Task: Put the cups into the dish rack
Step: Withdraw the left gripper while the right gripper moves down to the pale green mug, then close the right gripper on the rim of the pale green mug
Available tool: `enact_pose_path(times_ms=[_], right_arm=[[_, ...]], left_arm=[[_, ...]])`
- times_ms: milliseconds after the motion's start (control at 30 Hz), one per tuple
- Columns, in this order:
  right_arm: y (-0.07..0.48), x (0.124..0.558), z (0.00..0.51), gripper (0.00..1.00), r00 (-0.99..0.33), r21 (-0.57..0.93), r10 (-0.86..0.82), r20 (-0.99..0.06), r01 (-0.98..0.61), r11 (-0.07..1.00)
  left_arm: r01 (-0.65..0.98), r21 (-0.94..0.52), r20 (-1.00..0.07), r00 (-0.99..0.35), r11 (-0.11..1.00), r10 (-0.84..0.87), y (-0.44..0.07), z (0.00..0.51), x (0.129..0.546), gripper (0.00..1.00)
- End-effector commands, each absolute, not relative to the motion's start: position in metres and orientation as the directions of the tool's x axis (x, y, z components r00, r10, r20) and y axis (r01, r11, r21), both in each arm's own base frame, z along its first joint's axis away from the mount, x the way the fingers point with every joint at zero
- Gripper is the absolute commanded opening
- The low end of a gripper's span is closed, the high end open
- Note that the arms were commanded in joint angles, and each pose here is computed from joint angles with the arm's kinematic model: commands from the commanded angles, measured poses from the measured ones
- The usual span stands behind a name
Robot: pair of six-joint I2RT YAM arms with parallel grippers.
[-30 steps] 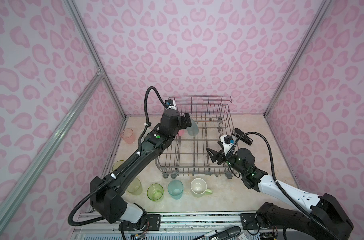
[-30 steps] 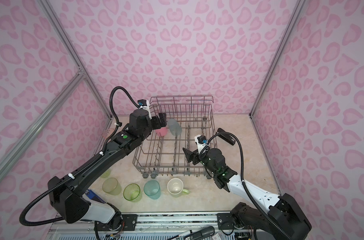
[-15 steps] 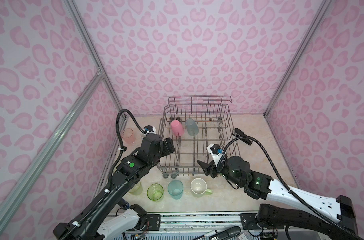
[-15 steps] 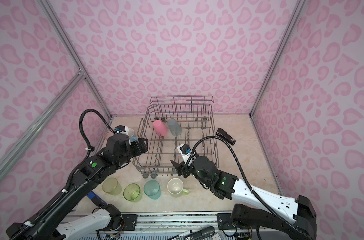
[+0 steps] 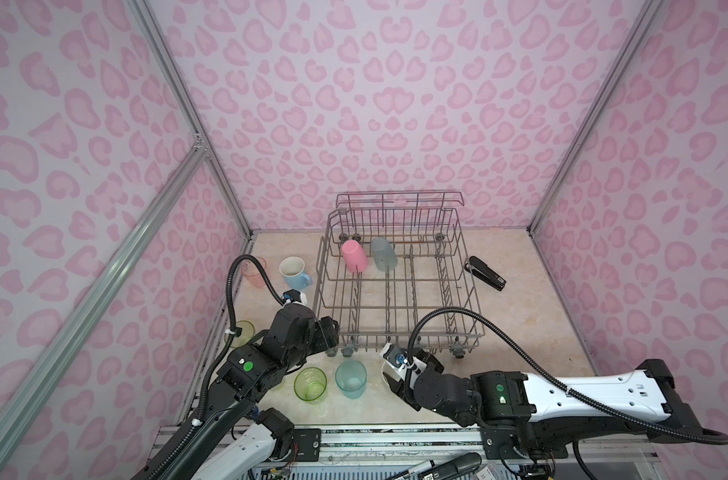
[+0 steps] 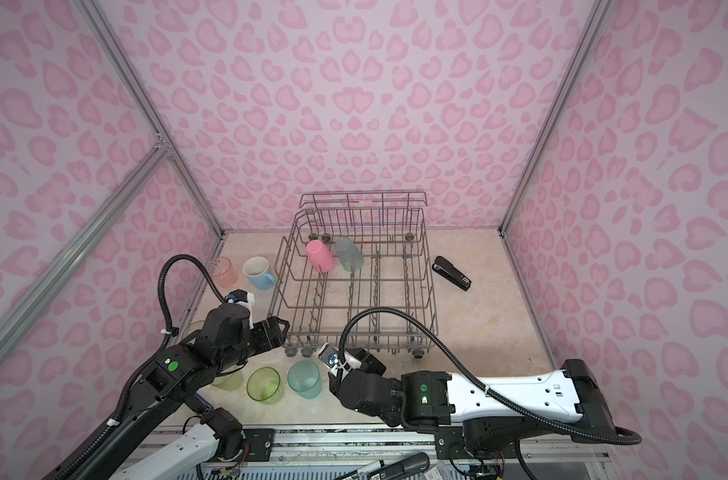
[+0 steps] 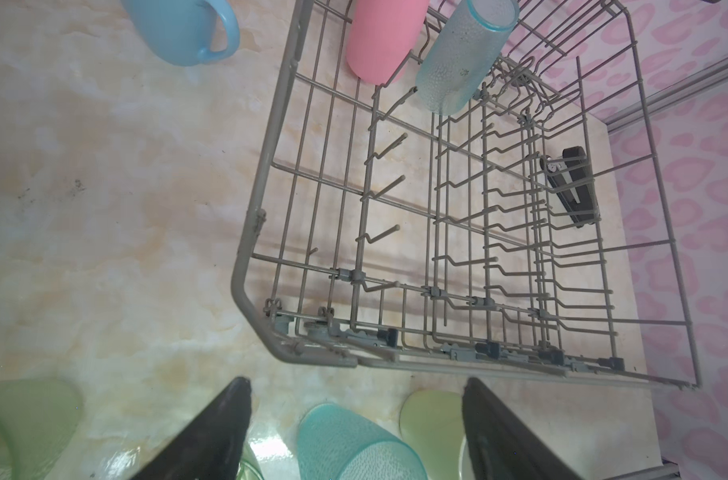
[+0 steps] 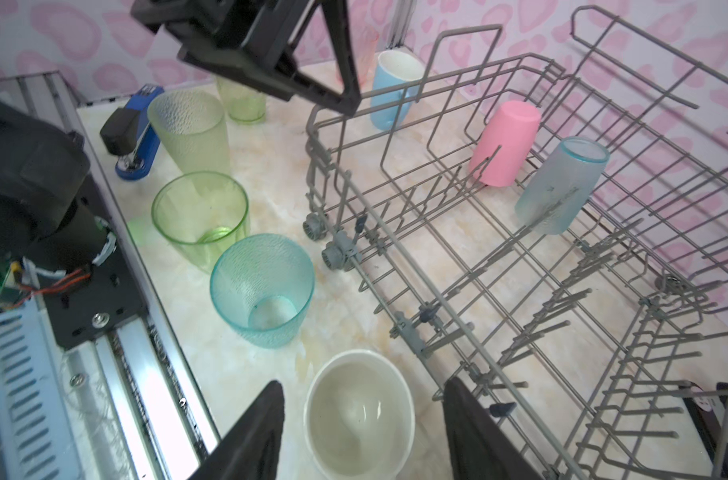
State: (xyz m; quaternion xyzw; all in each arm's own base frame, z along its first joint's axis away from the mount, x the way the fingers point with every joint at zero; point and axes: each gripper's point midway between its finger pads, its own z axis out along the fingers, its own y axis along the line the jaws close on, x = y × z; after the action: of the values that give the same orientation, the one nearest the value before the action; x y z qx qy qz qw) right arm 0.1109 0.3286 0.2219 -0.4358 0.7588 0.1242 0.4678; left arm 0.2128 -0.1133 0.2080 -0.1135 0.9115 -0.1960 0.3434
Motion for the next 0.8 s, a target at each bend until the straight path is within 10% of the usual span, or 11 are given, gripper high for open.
enact_pose_path(times_ms=[0,767], right_arm=[[0.319,0.104,0.198,0.52,-0.210,-0.275,-0.640,-0.739,-0.774,0.570],[0.323,0.083,0.132,0.47,-0.223,-0.247,-0.849,-0.479,-0.894,0.374]], left_arm=[[-0.085,-0.409,-0.559,-0.764,0.909,-0.323,-0.108,0.197,0.203,0.82],[-0.054,-0.272,-0.551,-0.810,0.961,-0.201,-0.096,0.177,0.195,0.81]])
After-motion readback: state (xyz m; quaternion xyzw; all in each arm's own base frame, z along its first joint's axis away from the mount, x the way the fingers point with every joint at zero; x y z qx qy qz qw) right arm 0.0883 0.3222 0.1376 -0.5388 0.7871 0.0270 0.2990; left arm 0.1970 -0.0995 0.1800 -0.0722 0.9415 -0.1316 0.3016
